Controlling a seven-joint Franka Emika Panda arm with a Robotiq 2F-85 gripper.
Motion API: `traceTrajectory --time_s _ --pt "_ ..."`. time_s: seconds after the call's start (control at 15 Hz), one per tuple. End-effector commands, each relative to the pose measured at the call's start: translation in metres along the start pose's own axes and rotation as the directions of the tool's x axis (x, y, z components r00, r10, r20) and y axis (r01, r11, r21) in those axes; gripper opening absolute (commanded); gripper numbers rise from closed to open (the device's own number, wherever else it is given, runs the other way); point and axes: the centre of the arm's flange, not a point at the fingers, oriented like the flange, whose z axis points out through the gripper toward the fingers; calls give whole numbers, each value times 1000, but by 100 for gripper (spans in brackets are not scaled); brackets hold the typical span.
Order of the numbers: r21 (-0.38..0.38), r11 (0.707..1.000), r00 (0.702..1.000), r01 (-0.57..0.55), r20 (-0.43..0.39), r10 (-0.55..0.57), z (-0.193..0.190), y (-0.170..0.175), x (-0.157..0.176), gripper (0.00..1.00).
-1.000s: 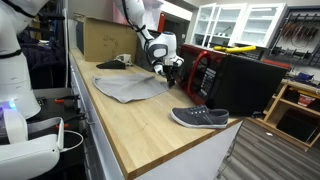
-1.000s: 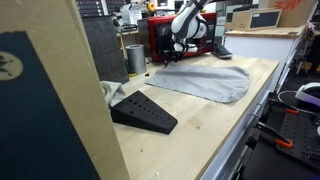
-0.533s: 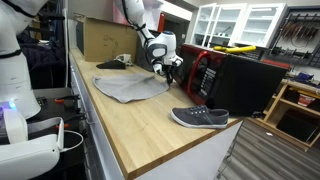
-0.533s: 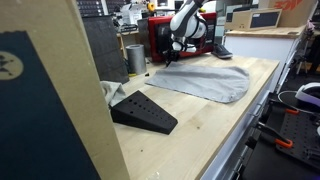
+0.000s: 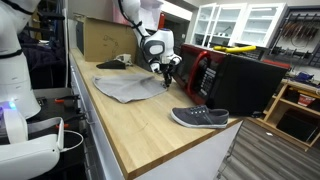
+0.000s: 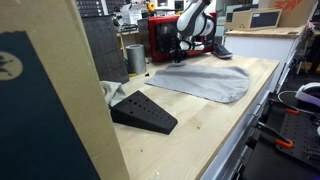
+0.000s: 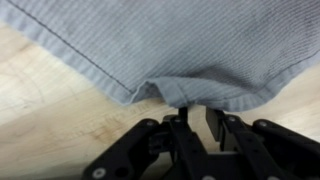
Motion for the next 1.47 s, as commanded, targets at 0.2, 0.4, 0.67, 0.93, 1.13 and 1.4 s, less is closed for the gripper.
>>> traceTrajectory --time_s 0.2,0.4,0.67,0.93,1.13,1.4 --pt "-67 996 998 64 32 -62 -12 9 -26 82" --pt "-35 997 997 66 44 -64 -9 0 -25 100" --pt "-26 989 989 146 33 -145 -20 -23 -31 100" --pt "-71 966 968 249 42 -247 -37 -42 -38 100" --pt "-106 948 953 299 92 -290 -46 -48 -48 100" --pt "-181 920 935 348 138 -326 -47 -48 -67 100"
